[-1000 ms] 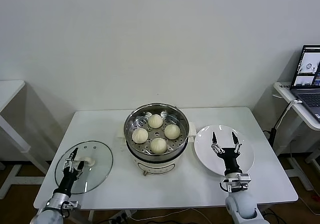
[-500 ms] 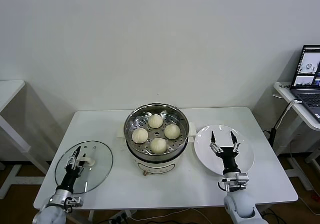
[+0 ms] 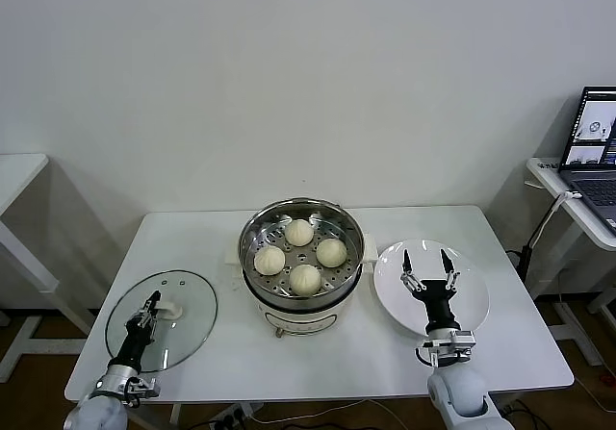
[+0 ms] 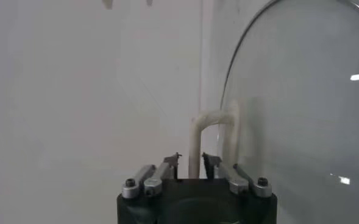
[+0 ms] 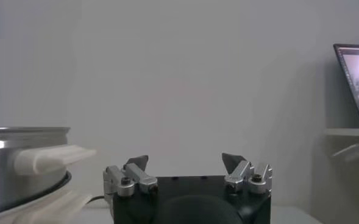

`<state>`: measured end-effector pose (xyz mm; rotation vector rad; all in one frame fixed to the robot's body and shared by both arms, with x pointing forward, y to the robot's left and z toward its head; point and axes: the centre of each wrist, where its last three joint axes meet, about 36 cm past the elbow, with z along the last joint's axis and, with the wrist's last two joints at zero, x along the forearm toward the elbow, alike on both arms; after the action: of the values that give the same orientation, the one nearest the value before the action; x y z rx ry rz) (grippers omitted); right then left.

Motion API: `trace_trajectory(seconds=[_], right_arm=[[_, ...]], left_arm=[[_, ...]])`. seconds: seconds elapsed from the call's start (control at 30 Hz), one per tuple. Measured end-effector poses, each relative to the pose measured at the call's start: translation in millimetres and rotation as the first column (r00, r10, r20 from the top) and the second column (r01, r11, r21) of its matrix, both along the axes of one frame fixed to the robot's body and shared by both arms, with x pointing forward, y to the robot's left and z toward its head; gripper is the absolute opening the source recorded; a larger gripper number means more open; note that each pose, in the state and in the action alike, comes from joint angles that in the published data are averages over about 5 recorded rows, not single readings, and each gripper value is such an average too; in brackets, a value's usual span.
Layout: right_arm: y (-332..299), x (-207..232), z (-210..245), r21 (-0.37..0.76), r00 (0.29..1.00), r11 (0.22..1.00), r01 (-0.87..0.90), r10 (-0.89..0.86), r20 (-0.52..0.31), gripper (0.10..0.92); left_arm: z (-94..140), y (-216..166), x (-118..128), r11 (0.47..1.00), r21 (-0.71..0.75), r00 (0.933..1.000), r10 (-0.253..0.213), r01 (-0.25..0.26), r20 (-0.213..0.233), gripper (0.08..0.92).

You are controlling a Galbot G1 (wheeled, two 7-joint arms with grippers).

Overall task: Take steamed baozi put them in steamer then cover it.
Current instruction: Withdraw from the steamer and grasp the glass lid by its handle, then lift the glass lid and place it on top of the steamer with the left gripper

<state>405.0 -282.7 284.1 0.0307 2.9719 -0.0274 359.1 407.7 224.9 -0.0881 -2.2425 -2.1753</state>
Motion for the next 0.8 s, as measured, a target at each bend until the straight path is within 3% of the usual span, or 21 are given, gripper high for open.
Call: trace_trajectory(seconds=[0.23,0.43,0.6,0.8], right_arm=[[2.5,-0.5,-1.6,-0.003,1.000,1.000,-0.002,0.002,0.001,0.823],[3.2,0.9,-1.4,-0.007,1.000,1.000,-0.004,0.004,0.004,0.823],[3.9,1.9,-1.0,-0.009,1.000,1.000,-0.005,0.005,0.005,0.823],[1.5,2.8,-1.0,-0.012,1.000,1.000,0.005,-0.005,0.004,0.823]], left_arm=[[6.4,2.8,-1.7,1.000,0.003,0.9998,0.017,-0.017,0.013,0.192],[35.4,8.1,-2.4,0.997,0.021,0.9959,0.069,-0.070,0.058,0.192],[80.5,5.1,2.1,0.993,0.023,0.9848,0.111,-0.115,0.133,0.192],[148.2,-24.4,15.1,0.992,0.000,0.9630,0.121,-0.125,0.241,0.192]])
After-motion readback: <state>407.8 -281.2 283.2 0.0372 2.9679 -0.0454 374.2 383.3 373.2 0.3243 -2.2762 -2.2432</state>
